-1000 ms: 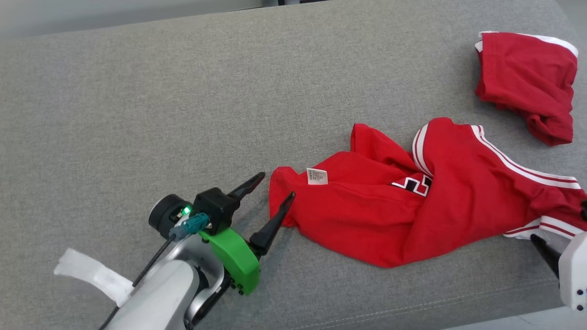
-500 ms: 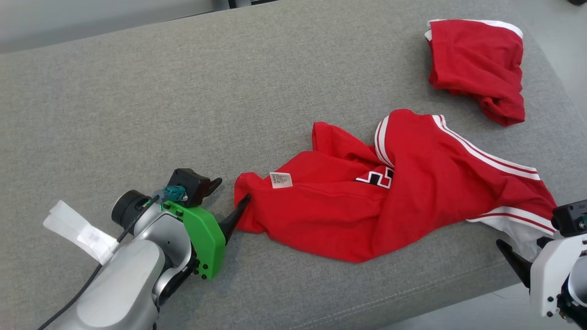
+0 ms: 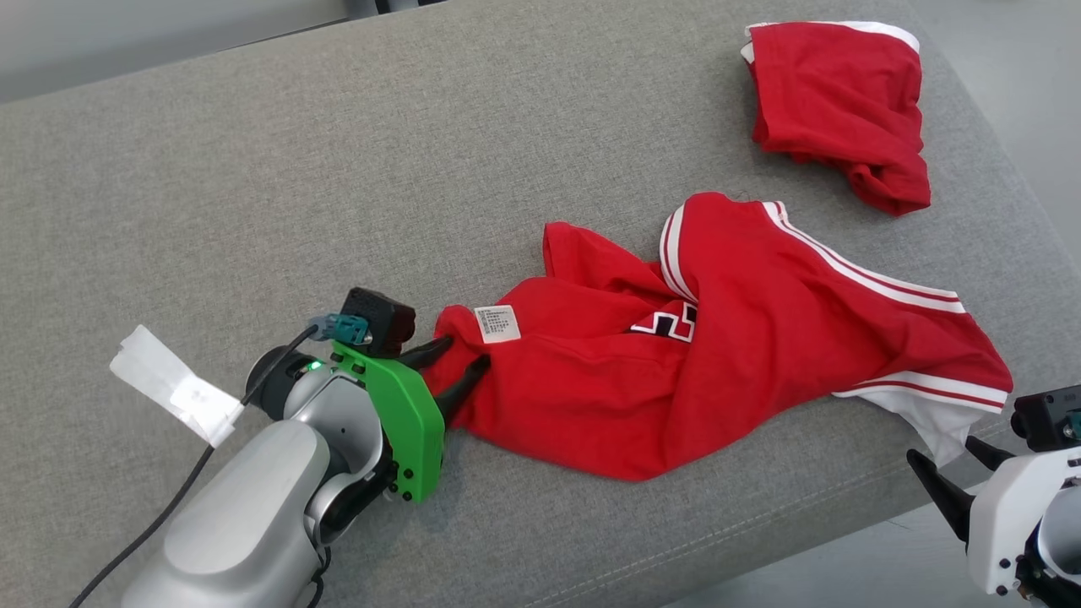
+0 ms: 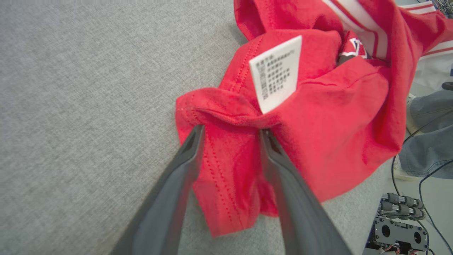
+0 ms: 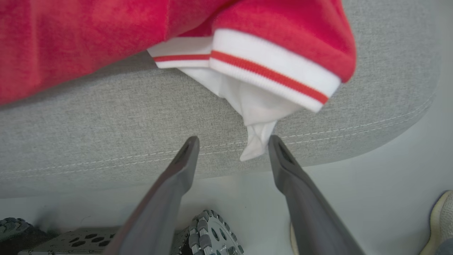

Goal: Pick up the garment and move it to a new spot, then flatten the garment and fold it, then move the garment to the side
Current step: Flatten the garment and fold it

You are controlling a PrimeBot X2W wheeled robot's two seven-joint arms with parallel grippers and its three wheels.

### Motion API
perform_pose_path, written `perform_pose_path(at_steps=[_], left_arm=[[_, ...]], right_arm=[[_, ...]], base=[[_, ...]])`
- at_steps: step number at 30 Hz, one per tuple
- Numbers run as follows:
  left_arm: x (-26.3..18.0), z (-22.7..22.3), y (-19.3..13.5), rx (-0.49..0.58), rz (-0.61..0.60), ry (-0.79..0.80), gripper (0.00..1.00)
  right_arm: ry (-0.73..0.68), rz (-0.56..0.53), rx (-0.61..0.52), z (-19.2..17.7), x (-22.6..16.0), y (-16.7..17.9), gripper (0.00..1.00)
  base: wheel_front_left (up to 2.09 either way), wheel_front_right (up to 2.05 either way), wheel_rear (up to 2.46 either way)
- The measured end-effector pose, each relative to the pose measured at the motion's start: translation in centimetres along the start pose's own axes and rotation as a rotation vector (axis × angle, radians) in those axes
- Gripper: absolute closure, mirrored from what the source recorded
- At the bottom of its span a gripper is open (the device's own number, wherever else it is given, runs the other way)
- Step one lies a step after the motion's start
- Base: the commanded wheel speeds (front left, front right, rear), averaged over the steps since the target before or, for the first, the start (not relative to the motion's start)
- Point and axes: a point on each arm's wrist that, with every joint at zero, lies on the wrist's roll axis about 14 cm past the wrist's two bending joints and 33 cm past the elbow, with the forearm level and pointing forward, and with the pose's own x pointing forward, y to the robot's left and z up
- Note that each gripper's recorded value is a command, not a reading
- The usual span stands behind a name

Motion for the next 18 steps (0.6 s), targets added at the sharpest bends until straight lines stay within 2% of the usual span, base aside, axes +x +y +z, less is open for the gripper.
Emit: perform_pose_path(at_steps=[2,3,4,10,14,16,18], left_arm=[[0.1,0.2,-0.1,0.007,-0.005,0.000,0.68],[0.1,0.2,-0.1,0.010,-0.007,0.001,0.87],[0.1,0.3,-0.1,0.015,-0.008,0.001,1.00],[-0.1,0.4,0.3,0.015,-0.004,0.000,1.00],[-0.3,1.4,0.7,0.065,0.001,-0.028,1.00],[-0.4,3.0,0.7,0.110,-0.002,-0.059,0.65],[-0.4,4.5,0.3,0.135,-0.016,-0.096,0.44]], right_arm=[[-0.003,0.002,0.002,0.0,0.1,0.1,0.00],[-0.005,0.004,0.003,0.0,0.1,0.2,0.00],[-0.006,0.005,0.003,0.0,0.1,0.2,0.00],[-0.025,0.006,0.000,0.5,0.3,0.2,0.00],[-0.047,-0.010,0.000,1.1,0.2,-0.3,0.00],[-0.051,-0.011,-0.002,1.2,0.2,-0.3,0.00],[-0.055,-0.012,-0.005,1.3,0.2,-0.4,0.00]], base=[[0.00,0.00,0.00],[0.00,0.00,0.00],[0.00,0.00,0.00],[0.00,0.00,0.00],[0.00,0.00,0.00],[0.00,0.00,0.00],[0.00,0.00,0.00]])
